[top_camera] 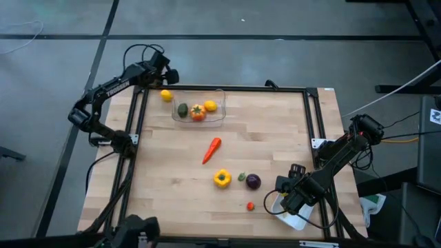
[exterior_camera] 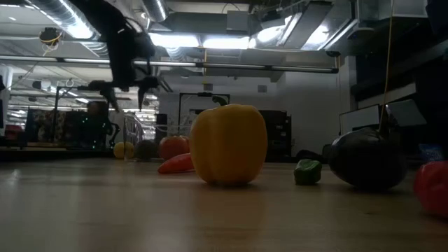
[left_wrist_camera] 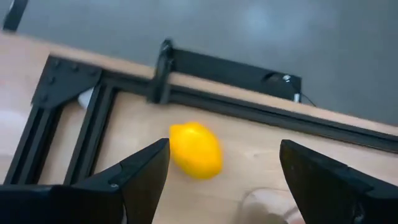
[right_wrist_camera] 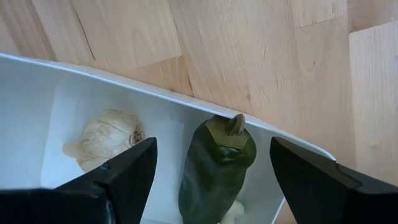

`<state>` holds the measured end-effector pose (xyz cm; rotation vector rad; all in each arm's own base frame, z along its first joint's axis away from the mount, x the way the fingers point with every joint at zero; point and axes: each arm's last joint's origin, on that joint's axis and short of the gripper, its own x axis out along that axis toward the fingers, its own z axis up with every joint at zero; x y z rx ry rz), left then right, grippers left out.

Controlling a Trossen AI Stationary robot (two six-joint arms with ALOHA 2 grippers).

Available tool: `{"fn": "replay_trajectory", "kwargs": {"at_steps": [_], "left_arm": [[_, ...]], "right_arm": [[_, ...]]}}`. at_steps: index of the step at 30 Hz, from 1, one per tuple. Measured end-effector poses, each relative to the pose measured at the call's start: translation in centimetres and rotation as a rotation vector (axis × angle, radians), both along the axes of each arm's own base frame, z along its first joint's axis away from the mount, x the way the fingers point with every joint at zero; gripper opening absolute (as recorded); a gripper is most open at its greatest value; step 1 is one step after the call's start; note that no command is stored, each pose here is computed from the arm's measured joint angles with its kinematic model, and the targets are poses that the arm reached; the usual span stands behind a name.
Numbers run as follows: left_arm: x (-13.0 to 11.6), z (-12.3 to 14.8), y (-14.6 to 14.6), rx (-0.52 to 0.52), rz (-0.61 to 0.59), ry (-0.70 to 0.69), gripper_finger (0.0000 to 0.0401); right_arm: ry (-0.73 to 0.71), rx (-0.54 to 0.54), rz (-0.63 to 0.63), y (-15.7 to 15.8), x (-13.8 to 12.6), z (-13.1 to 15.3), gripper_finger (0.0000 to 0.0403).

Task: Sort produce into baskets
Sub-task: Put the yellow lemon into the transparent bin

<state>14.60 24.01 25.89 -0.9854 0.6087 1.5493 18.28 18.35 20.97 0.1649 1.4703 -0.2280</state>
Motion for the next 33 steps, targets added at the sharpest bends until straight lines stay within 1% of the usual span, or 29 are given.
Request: {"fn": "replay_trajectory", "kwargs": {"at_steps": [6, 13, 21, 29, 33], "left_arm": [[-1.1, -2.3, 0.1, -0.086, 0.078, 0.006, 0.0298], [-1.0, -4.9, 1.0, -0.179, 0.148, -0.016, 0.0298], [0.0, -7.6, 2.5, -0.217, 0.197, -0.073, 0.0298], [-0.2, -9.9, 3.4, -0.272, 0.242, -0.050, 0.0298], [-0.3, -10.4, 3.7, -0.270, 0.270, -0.046, 0.0298]], "right_arm": [[0.000, 0.000, 0.000, 0.0, 0.0, 0.0, 0.0310], [-0.005, -0.006, 0.000, 0.0, 0.0, 0.0, 0.0310], [-0.017, -0.019, 0.000, -0.1, 0.1, 0.0, 0.0310], [-0.017, -0.019, -0.001, -0.1, 0.1, 0.0, 0.0310], [-0.017, -0.019, 0.000, -0.1, 0.1, 0.0, 0.0310]]}}
